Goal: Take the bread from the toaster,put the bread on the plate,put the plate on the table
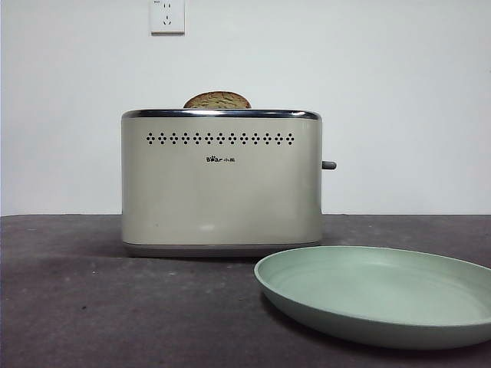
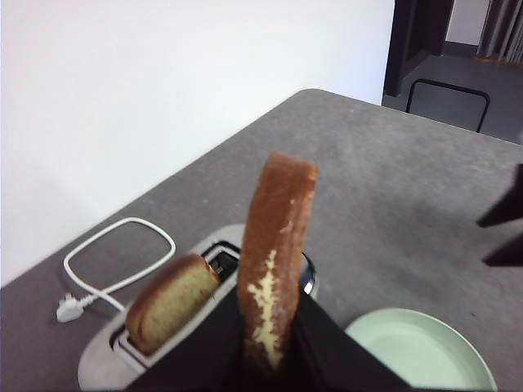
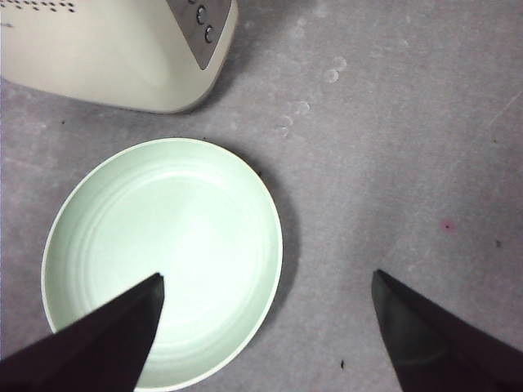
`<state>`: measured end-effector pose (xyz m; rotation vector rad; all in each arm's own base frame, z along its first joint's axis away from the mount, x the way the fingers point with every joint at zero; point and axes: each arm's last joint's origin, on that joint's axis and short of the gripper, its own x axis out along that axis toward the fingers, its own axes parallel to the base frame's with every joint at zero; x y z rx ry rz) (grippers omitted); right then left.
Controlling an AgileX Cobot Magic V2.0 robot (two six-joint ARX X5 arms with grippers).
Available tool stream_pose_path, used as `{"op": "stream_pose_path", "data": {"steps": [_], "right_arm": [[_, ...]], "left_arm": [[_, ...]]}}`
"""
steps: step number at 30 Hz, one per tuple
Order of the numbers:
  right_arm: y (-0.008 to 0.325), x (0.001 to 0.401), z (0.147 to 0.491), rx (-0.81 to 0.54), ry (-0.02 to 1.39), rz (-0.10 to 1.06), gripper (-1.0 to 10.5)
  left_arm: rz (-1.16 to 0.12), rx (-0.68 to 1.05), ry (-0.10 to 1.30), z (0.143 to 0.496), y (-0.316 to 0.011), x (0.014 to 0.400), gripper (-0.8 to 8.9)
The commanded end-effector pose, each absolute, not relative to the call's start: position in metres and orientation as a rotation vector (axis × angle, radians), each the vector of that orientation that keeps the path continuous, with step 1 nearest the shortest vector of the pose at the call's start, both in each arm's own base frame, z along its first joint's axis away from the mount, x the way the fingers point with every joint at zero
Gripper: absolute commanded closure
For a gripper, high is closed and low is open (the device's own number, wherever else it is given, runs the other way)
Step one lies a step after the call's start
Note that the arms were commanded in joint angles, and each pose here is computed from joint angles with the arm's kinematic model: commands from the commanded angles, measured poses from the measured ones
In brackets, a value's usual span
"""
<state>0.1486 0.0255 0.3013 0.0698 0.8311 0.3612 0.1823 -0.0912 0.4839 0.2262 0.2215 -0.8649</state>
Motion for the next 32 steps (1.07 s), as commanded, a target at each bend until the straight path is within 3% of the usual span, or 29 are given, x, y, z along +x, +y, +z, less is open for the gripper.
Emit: {"op": "stream_pose_path", "data": {"steps": [1,17,32], "right_arm": [[0.028,0.157,0.303,0.089,0.830,0.379,5.4],[0.045,0.214,0.258,0.076,1.013,0.410,5.8],[0.052,0.238,0.186,0.104,1.193,0.422,6.9]], "left_arm": [[-0.859,0.218,0.244,0.478,-0.086,0.174,8.07],[-0.804,0.094,0.344,0.390,-0.050,0.099,8.07],[-0.808,0.068,0.343,0.387,-0.039,0.070,8.07]]}}
